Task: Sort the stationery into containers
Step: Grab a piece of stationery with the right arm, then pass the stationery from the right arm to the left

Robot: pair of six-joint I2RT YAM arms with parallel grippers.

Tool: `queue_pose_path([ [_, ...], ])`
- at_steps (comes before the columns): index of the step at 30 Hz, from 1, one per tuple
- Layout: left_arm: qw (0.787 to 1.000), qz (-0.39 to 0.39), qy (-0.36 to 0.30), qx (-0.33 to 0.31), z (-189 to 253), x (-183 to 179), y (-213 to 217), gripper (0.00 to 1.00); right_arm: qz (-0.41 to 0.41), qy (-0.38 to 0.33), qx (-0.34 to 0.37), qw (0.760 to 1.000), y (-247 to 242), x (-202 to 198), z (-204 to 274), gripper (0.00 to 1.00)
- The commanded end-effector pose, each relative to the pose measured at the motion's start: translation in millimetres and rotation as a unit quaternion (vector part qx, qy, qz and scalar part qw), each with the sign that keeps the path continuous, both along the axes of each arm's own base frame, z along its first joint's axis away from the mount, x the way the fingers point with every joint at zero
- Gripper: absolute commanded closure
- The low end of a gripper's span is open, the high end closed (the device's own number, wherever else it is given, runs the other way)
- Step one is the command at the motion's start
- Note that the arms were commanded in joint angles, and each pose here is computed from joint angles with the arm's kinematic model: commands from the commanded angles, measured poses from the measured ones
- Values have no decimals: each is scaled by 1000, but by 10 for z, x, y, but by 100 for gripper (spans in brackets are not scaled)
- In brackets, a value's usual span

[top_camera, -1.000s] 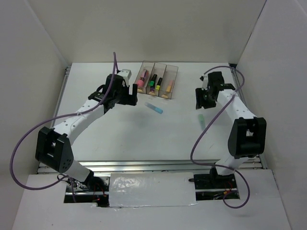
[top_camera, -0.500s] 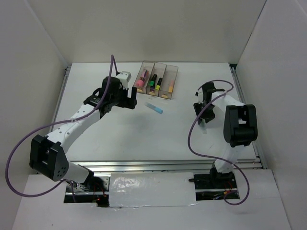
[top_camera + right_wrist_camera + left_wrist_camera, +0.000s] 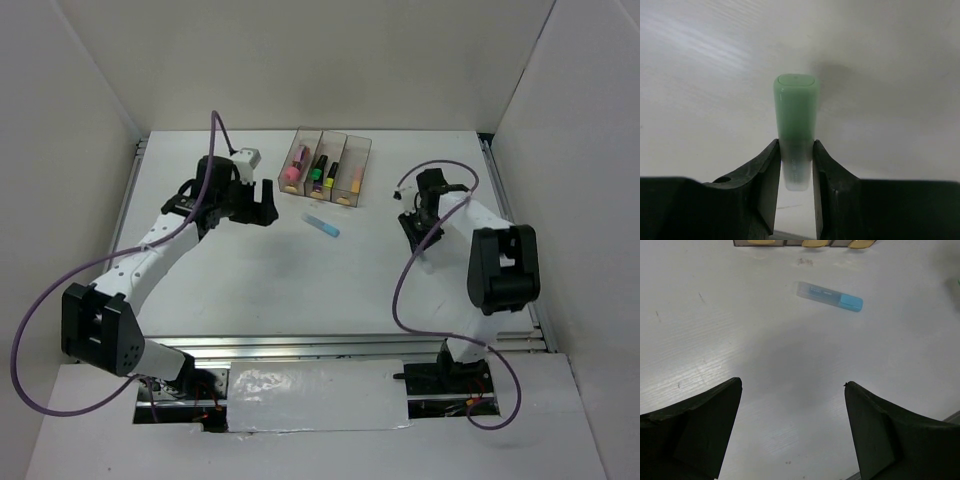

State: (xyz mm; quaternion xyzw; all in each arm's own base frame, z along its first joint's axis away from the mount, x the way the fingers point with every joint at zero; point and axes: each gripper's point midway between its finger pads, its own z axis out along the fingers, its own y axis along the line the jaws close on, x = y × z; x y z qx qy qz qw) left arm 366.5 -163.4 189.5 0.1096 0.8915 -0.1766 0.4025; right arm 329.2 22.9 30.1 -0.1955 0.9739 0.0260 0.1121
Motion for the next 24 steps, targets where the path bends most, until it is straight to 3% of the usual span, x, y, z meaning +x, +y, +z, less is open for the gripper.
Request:
queue_pose_path([
  [1, 996, -38, -27, -77, 471, -3, -127, 5, 152, -171, -7, 973, 251, 238, 830, 100],
  [3, 994, -40, -32, -94, 558, -6, -114, 6, 240, -233, -28, 942, 411, 235, 1056, 100],
  [5, 993, -55, -19, -104, 597, -29, -152, 6, 313, -322, -40, 893, 635, 143, 1346, 100],
  [7, 992, -69, -22, -99, 739, 7, -163, 7, 394, -402, -75, 823, 756, 15, 1539, 100],
  [8, 992, -81, 11, -100, 645, -50, -190, 7, 423, -435, -86, 790, 826, -44, 1607, 100],
  [9, 990, -89, 19, -105, 661, -66, -194, 7, 466, -494, -117, 725, 980, -26, 1810, 100],
  [10, 989, -94, 22, -111, 691, -73, -215, 7, 489, -515, -132, 691, 998, -200, 1701, 100],
  [11, 984, -119, 32, -128, 713, -153, -280, 7, 531, -544, -161, 629, 1112, -272, 1744, 100],
  [12, 982, -130, 36, -134, 694, -209, -308, 7, 533, -589, -182, 579, 1154, -354, 1775, 100],
  [13, 979, -142, 38, -139, 698, -259, -341, 7, 542, -607, -195, 547, 1201, -400, 1792, 100],
  [14, 972, -173, 34, -154, 772, -385, -441, 7, 546, -646, -211, 489, 1317, -466, 1964, 100],
  [16, 963, -210, 43, -163, 724, -565, -542, 8, 557, -664, -214, 451, 1407, -590, 1909, 100],
  [17, 954, -241, 46, -174, 770, -725, -650, 8, 554, -685, -225, 416, 1469, -648, 2032, 100],
  [19, 944, -267, 72, -177, 654, -941, -743, 9, 561, -705, -215, 377, 1633, -793, 2031, 100],
  [20, 938, -283, 86, -182, 612, -1065, -839, 9, 551, -725, -227, 345, 1681, -856, 2171, 100],
  [23, 932, -285, 118, -190, 395, -1255, -917, 10, 553, -746, -221, 298, 1896, -1043, 2249, 100],
  [24, 931, -279, 126, -199, 389, -1273, -930, 10, 552, -747, -224, 297, 1928, -1059, 2249, 100],
])
